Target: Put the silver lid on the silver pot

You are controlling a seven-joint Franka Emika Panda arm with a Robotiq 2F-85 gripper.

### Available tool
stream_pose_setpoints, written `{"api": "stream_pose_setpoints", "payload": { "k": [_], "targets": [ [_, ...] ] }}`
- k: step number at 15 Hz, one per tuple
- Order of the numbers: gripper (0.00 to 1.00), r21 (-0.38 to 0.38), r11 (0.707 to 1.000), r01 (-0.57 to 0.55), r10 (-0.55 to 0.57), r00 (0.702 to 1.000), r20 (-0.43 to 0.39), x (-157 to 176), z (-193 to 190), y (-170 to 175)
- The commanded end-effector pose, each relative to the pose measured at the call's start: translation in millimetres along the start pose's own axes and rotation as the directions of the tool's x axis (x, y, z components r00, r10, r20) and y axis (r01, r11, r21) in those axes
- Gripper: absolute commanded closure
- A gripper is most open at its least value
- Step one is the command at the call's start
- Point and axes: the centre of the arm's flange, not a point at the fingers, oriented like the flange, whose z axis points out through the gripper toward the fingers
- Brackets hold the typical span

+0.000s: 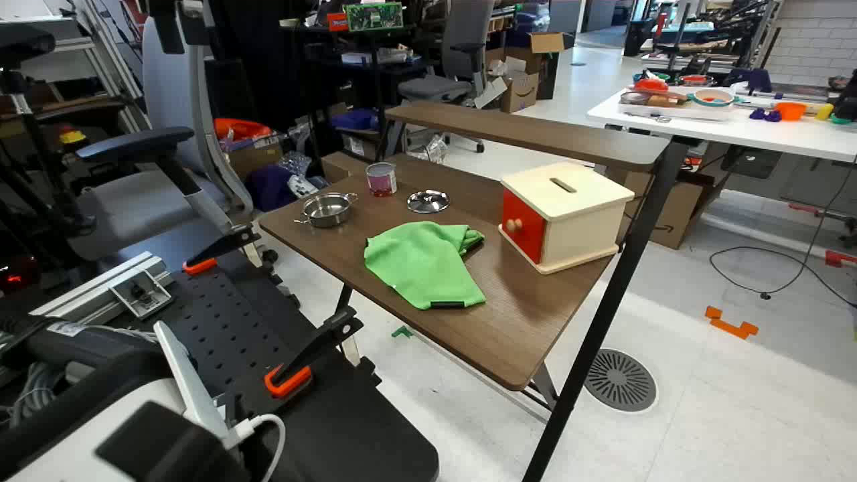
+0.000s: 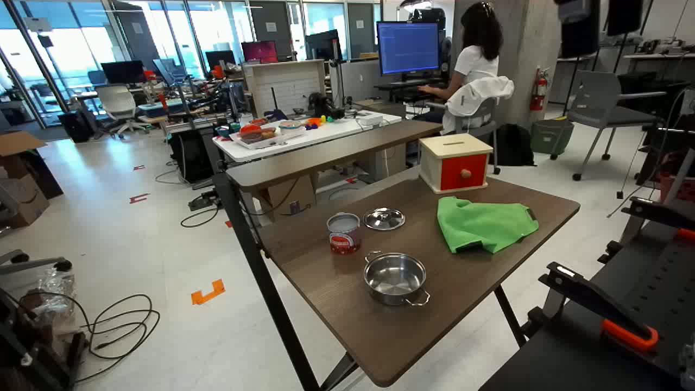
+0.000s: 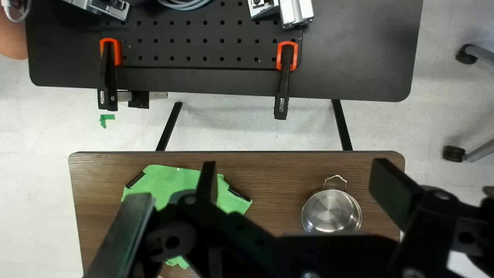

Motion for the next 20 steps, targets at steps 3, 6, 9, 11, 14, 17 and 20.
{"api": "stream_pose_setpoints", "payload": {
  "k": [3,6,9,11,14,17,20],
  "targets": [
    [0.0,0.001,1.0,0.0,0.0,1.0,-0.003,1,-1,0],
    [0.0,0.001,1.0,0.0,0.0,1.0,-0.003,1,-2,0],
    [0.0,0.001,1.0,0.0,0.0,1.0,-0.003,1,-2,0],
    [0.0,0.001,1.0,0.0,0.0,1.0,-0.003,1,-2,0],
    [0.0,0.001,1.0,0.0,0.0,1.0,-0.003,1,-2,0],
    [0.0,0.011,1.0,-0.003,0.003,1.0,-0.01,3,-2,-2],
    [0.0,0.155,0.986,-0.064,0.075,0.995,-0.067,33,-8,-10]
  ]
}}
